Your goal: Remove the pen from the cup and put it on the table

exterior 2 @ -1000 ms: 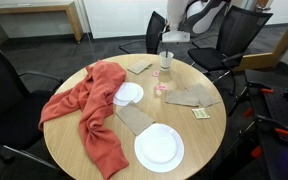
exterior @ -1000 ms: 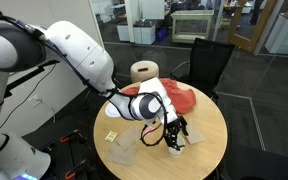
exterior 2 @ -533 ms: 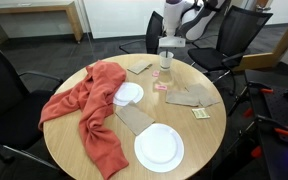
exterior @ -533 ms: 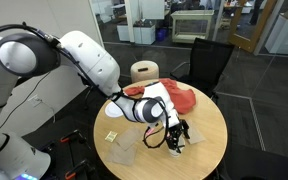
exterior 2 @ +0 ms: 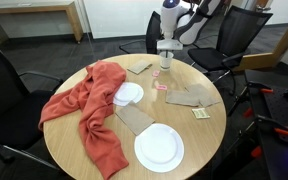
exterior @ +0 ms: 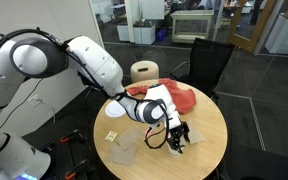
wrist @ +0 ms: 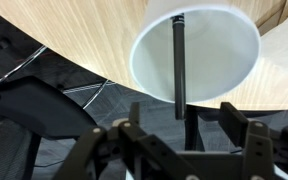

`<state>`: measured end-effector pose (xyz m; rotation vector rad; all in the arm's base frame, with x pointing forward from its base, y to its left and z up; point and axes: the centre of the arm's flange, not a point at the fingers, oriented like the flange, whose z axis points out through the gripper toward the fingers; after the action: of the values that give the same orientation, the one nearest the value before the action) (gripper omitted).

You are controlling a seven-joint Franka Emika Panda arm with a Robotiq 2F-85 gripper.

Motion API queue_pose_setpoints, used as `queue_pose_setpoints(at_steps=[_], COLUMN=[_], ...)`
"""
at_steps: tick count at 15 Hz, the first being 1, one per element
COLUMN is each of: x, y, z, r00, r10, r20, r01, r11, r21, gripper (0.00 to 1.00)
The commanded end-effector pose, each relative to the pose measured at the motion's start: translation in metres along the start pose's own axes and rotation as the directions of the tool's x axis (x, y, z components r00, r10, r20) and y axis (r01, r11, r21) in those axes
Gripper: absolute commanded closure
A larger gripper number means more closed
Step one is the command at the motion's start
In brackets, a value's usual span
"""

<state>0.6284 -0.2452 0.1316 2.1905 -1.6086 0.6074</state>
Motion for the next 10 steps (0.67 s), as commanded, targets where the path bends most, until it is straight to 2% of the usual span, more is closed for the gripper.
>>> queue_pose_setpoints(at_steps=[1,7,8,10], x=[0.003,0.002,0.002,0.005], y=[-0.007,-0.012,-0.013,-0.011], z=[0.001,0.000,-0.002,-0.010], r00=[1.000,1.000,1.000,0.999], r10=[-0.010,-0.011,-0.009,-0.003], r20=[-0.016,-0.023,-0.027,-0.038], r01=[0.010,0.011,0.009,0.003], r11=[1.000,1.000,1.000,1.000], r21=[0.011,0.007,0.007,0.000], gripper=[0.51,0.97,1.00,0.99])
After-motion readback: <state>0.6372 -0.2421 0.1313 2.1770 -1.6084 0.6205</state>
